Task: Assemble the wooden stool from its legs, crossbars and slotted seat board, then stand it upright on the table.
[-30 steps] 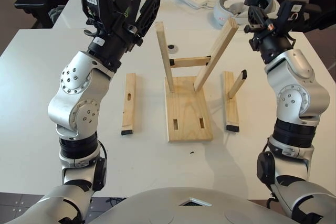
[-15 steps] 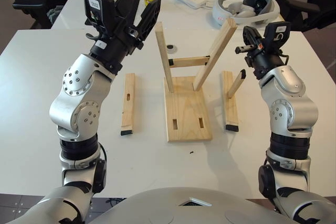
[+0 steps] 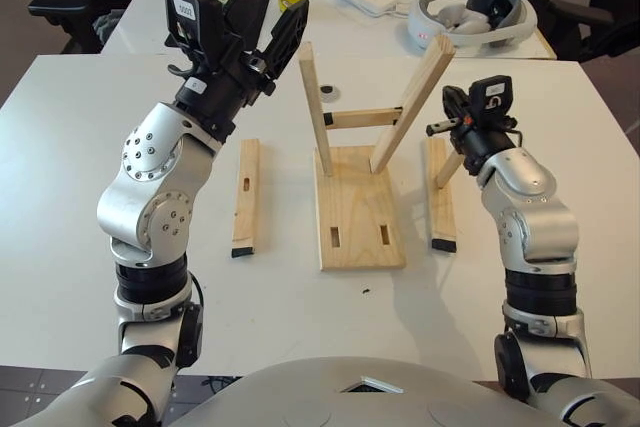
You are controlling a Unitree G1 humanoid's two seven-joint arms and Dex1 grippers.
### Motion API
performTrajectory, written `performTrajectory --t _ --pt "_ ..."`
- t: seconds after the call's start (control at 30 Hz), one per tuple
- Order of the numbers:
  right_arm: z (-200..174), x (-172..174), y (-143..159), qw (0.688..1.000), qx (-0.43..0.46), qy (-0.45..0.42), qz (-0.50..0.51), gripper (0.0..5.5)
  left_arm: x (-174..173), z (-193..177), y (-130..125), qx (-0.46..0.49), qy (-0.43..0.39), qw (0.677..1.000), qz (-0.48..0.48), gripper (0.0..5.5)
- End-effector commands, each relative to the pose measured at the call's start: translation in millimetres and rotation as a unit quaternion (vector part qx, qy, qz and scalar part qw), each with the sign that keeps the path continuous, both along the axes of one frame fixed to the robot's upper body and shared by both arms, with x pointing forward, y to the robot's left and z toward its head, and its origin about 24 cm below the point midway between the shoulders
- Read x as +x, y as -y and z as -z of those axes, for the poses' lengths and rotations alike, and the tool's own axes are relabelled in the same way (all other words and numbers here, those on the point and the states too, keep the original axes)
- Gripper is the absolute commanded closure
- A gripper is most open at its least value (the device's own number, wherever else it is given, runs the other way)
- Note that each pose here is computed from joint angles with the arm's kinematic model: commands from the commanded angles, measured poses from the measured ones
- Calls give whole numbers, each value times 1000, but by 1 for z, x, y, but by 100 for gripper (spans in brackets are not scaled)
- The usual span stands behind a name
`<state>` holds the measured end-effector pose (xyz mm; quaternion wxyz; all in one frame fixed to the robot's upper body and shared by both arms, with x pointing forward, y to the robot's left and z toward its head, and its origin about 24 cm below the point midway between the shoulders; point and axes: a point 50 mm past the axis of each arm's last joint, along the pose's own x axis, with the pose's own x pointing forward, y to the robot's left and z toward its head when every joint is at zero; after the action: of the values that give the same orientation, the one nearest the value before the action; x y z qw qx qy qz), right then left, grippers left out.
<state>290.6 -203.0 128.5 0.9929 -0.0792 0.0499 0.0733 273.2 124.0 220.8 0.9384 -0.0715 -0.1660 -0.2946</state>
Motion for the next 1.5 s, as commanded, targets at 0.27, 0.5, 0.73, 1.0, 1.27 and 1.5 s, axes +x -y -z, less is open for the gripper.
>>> performTrajectory --t 0.27,0.5,0.73,1.0,1.27,1.5 --pt "1 -1 13 997 47 43 35 547 1 -4 -1 -3 3 1000 0 236" --pt "-76 -9 5 970 36 242 15 547 -2 -1 -3 -4 0 1000 -6 236" --pt "-85 -11 -4 966 20 258 2 547 -2 -2 -3 -6 -1 1000 -6 236" --pt "-92 -13 -7 962 22 273 -3 547 -2 -2 -2 -4 -3 1000 0 236" --pt "-93 -13 -7 962 18 273 -3 547 -1 -2 -2 -3 -3 1000 1 236" --pt "-96 -14 -7 960 13 281 -3 547 -1 -3 -1 -1 -2 1000 6 236"
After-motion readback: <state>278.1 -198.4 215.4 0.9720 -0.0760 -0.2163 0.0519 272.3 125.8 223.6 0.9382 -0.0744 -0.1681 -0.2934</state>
